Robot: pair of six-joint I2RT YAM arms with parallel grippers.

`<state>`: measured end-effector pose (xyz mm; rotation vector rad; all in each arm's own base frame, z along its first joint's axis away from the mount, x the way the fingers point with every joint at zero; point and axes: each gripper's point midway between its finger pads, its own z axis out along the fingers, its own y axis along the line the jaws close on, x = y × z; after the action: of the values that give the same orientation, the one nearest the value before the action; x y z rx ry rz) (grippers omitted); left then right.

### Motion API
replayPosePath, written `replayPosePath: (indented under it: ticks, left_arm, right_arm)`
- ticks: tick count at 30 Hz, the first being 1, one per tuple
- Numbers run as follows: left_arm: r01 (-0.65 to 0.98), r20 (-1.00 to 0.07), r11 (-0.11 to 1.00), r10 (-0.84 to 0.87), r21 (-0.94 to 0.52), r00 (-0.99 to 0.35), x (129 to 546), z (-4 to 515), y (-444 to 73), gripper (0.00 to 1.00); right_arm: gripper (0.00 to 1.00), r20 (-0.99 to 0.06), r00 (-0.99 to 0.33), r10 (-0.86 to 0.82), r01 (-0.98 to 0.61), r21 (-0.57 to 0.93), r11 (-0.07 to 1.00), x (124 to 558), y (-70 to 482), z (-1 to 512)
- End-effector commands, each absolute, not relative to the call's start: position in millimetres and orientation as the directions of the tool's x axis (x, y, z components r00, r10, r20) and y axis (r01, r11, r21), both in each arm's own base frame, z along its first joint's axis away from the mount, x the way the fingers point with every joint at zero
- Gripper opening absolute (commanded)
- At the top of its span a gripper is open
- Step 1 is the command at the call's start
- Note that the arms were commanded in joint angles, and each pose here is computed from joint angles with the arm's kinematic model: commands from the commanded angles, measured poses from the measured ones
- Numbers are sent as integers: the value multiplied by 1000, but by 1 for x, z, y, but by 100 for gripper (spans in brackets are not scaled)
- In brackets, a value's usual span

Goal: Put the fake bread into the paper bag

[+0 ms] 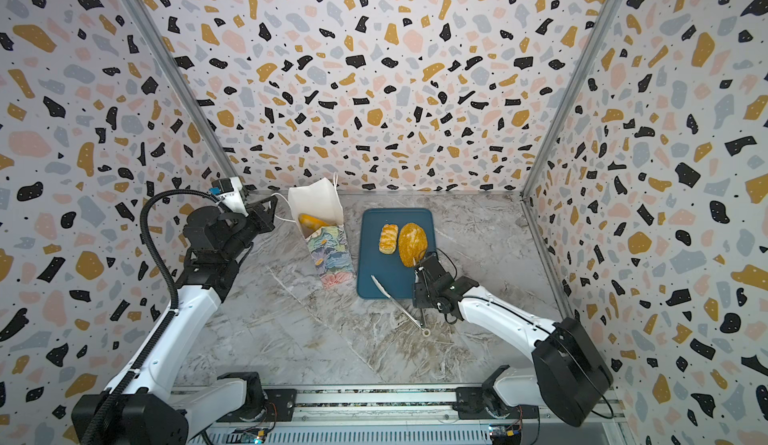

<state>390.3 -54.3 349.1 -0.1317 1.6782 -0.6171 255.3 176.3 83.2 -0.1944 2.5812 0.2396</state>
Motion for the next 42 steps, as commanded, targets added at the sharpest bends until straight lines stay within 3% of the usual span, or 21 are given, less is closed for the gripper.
replayPosePath:
  ticks: [1,16,25,34,42]
  left_arm:
    - [292,-896,847,-415,-444,-159,387,370,-57,0]
    - [286,-899,852,-410,-438,-156,387,370,-56,0]
    - [286,-899,852,-411,-438,-154,386,371,-56,0]
    - [288,-900,853,-409,-436,-152,386,371,-56,0]
    - [287,-900,854,-407,-435,-154,386,371,-56,0]
  right_arm:
    - [78,-596,-795,-114,-259,163,952,250,186,97]
    - [94,-621,-708,-335,-413,-20,910,231,199,68]
    - [100,-614,-690,-385,-480,-10,877,229,219,60]
    - [100,-554,-735,-390,-429,-65,901,234,209,39]
    - [93,-548,-741,-389,-418,-76,905,242,216,32]
